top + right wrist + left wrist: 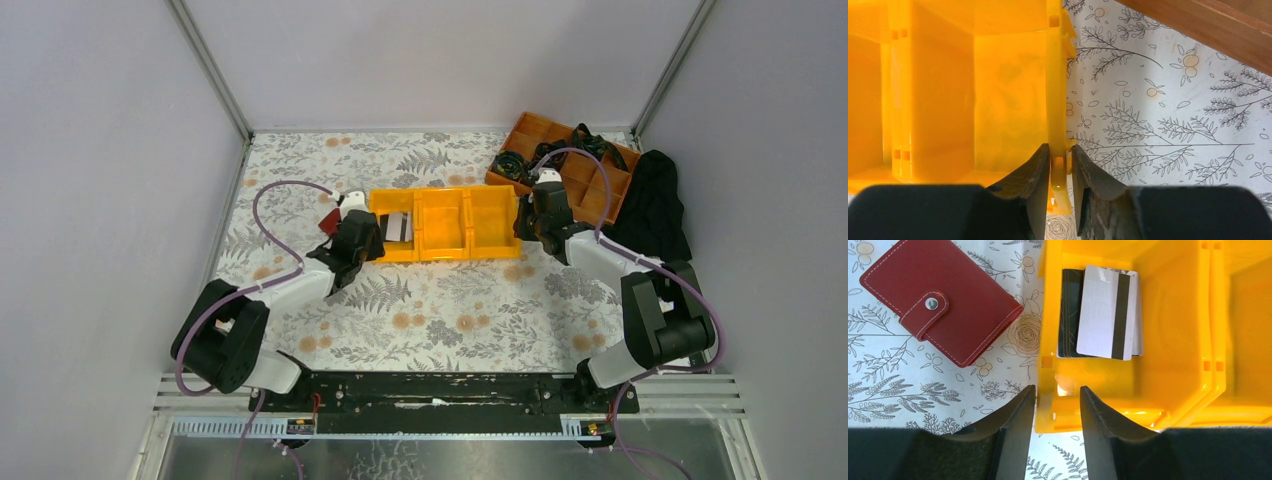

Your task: Take the credit cards out of the card holder

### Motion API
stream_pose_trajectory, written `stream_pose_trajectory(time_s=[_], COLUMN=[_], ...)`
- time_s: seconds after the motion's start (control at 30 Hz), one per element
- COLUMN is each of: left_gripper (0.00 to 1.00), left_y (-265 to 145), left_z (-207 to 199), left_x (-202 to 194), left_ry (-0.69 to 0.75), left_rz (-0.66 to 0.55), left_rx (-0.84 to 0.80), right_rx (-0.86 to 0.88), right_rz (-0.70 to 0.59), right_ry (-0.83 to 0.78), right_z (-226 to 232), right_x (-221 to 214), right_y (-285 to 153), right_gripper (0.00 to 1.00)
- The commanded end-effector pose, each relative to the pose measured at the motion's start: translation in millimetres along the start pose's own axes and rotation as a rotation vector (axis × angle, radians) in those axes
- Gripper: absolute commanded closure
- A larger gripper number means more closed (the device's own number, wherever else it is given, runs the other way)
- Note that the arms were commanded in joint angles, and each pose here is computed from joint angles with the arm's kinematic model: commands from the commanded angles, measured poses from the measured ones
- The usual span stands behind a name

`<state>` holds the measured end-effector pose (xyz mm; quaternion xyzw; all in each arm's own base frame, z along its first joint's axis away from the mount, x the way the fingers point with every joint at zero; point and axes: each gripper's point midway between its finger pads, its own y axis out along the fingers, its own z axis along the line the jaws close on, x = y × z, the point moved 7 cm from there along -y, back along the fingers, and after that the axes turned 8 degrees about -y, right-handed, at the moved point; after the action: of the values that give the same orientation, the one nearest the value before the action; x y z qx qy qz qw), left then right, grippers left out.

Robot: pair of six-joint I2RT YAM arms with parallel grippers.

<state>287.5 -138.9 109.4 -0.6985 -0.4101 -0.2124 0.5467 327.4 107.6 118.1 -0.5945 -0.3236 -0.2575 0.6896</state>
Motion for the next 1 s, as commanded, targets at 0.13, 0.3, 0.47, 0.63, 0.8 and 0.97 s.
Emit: stream_pose_trajectory(time_s=[0.13, 0.3, 0.47, 0.63, 0.8, 0.97], left_gripper=[0.34, 0.24, 0.24, 0.25, 0.01, 0.03], left_y=[-10.8, -21.4, -36.8, -43.9, -32.0, -11.7], left_z=[-13.2, -18.6, -5.3, 21.6, 29.8, 50.2], left_x=[19.7, 32.6, 47.9, 59.6, 79.2, 94.2], left_ry=[-0.003, -0.012, -0.110, -0.336, -0.445, -0.596], left_rz=[-0.055, -0.104, -0.280, -0.418, -0.392, -0.302], left_rx=[-0.049, -0.085, -0.007, 0.231, 0.371, 0.473], right_rx=[0.072, 0.049, -0.029, 0.014, 0.030, 0.036], right_rz=[-0.063, -0.105, -0.165, -0.198, -0.206, -0.218], right_ry=[0.045, 0.047, 0.060, 0.071, 0.071, 0.070], right_z=[14.7, 12.0, 1.3, 3.4, 3.8, 3.9], right_x=[25.2, 35.4, 37.0, 32.5, 28.4, 29.1], right_y=[-13.3, -27.8, -49.7, -66.3, -73.6, -77.3], right_gripper=[0.55, 0.48, 0.40, 0.38, 0.38, 0.37])
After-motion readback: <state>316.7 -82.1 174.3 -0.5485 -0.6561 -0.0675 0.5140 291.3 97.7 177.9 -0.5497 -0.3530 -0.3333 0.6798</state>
